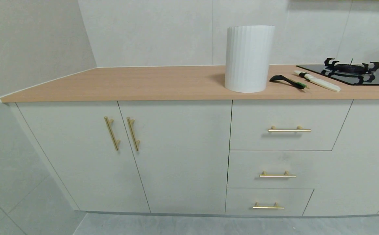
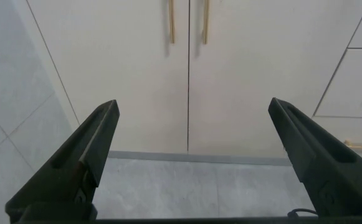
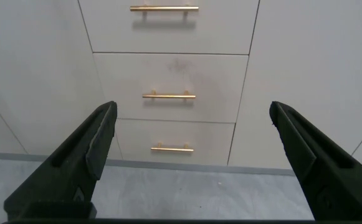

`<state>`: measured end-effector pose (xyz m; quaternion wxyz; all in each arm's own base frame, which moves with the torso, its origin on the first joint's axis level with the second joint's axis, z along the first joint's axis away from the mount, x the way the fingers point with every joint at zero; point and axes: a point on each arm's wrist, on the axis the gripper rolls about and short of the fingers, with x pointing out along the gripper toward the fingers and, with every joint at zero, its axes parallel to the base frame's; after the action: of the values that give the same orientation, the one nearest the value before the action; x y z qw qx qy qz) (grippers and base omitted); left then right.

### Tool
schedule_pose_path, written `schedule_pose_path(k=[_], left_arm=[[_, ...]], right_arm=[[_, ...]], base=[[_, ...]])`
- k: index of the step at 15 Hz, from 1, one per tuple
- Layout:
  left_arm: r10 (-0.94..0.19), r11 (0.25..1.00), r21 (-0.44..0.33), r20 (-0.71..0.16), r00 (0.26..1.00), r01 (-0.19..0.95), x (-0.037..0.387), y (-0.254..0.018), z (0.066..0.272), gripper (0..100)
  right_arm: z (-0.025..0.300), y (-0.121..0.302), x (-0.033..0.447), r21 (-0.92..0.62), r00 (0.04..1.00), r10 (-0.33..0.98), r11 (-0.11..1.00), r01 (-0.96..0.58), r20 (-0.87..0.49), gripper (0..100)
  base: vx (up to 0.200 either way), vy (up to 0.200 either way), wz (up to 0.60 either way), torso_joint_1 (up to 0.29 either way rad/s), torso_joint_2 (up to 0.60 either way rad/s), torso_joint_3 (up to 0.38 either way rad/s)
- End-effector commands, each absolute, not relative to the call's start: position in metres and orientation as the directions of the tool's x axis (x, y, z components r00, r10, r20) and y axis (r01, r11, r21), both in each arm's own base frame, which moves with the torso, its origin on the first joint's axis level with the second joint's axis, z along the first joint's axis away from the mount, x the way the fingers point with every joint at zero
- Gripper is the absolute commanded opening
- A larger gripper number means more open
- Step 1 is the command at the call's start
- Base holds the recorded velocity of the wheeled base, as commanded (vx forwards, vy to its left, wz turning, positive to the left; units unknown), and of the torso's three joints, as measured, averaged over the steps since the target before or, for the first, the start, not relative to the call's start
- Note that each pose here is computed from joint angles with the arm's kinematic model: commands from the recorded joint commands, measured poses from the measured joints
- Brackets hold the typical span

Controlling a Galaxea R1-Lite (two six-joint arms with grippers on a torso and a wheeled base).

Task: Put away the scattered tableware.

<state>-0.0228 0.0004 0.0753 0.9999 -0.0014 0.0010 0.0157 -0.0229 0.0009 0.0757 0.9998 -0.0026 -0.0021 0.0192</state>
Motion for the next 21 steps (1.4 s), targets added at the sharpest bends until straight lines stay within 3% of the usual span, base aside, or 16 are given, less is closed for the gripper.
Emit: schedule_pose_path(k=[1, 21], left_arm=[[0.032, 0.999, -0.003, -0.002, 0.999, -0.032, -0.0228, 0.0004, 0.0753, 100], [0.032, 0.999, -0.003, -0.002, 0.999, -0.032, -0.0228, 0.0004, 0.0753, 100]], right_arm=[[0.0758, 0.0009, -0.0228, -0.006, 0.999, 0.04, 0.999, -0.04, 0.003, 100], [0.076, 0.0009, -0.0228, -0.006, 0.999, 0.04, 0.999, -0.04, 0.005, 100]], base=[[0.0, 0.0, 0.0, 0.0, 0.0, 0.0], [0.0, 0.0, -0.03, 0.0, 0.0, 0.0]])
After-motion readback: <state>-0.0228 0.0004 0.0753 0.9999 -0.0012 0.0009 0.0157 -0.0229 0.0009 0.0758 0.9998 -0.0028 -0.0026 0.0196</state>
